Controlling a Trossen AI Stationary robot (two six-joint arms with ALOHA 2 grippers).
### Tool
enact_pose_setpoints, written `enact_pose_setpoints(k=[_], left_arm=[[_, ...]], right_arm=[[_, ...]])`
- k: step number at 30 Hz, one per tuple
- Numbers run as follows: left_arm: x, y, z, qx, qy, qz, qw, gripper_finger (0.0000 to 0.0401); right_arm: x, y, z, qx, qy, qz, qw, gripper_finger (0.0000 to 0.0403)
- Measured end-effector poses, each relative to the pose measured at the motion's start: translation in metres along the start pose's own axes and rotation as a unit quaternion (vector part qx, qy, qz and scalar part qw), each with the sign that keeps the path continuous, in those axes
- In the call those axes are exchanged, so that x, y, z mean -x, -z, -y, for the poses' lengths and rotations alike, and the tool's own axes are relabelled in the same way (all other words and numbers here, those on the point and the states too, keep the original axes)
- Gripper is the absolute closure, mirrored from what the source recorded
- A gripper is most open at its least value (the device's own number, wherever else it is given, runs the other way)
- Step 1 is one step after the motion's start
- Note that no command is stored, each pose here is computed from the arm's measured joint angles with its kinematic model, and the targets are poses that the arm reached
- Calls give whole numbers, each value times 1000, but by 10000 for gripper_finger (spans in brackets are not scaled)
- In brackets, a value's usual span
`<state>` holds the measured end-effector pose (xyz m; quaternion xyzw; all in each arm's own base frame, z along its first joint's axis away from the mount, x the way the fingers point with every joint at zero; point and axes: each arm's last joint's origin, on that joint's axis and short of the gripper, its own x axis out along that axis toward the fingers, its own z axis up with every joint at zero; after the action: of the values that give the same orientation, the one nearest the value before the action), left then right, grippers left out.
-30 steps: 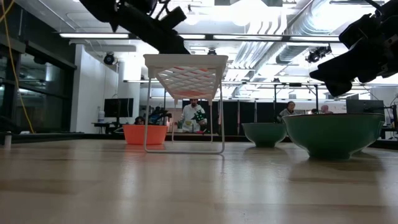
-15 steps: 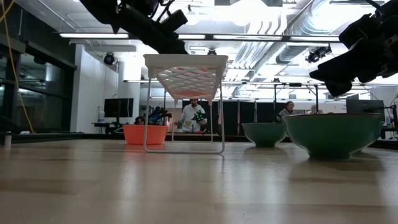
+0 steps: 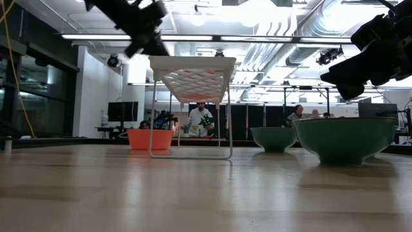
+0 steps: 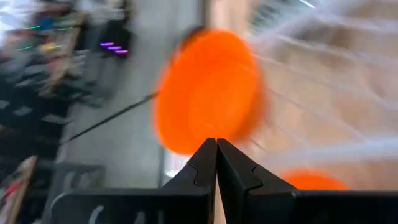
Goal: Pick & Place Mini bowls
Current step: Stack the orange bowl on top of the other orange bowls on the shelf
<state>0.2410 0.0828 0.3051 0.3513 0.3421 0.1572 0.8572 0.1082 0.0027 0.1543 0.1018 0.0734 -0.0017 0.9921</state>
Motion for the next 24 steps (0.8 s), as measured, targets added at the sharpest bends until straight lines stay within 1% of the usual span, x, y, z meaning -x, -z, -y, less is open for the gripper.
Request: enact_pose_setpoints(k=[2, 5, 8, 10, 13, 18, 21, 24], left_arm=[[4, 10, 1, -9, 42, -15, 999, 396], [5, 23, 0, -3, 86, -29, 996, 395], [5, 33, -2, 1, 132, -26, 991, 376], [6, 39, -2, 4, 166, -22, 986, 348], [6, 43, -1, 7, 203, -6, 979, 293], [8, 47, 2, 6, 218, -23, 976, 202], [9, 48, 3, -6, 228, -30, 973, 170], [7, 50, 5, -10, 234, -42, 971, 158]], right_arm=[[0, 0, 0, 0, 0, 0, 1000, 281], [0, 0, 0, 0, 0, 0, 1000, 281], [0, 0, 0, 0, 0, 0, 1000, 281], [0, 0, 0, 0, 0, 0, 1000, 281], [0, 0, 0, 0, 0, 0, 1000, 281], [0, 0, 0, 0, 0, 0, 1000, 281], [0, 0, 0, 0, 0, 0, 1000, 281], [0, 0, 0, 0, 0, 0, 1000, 281]])
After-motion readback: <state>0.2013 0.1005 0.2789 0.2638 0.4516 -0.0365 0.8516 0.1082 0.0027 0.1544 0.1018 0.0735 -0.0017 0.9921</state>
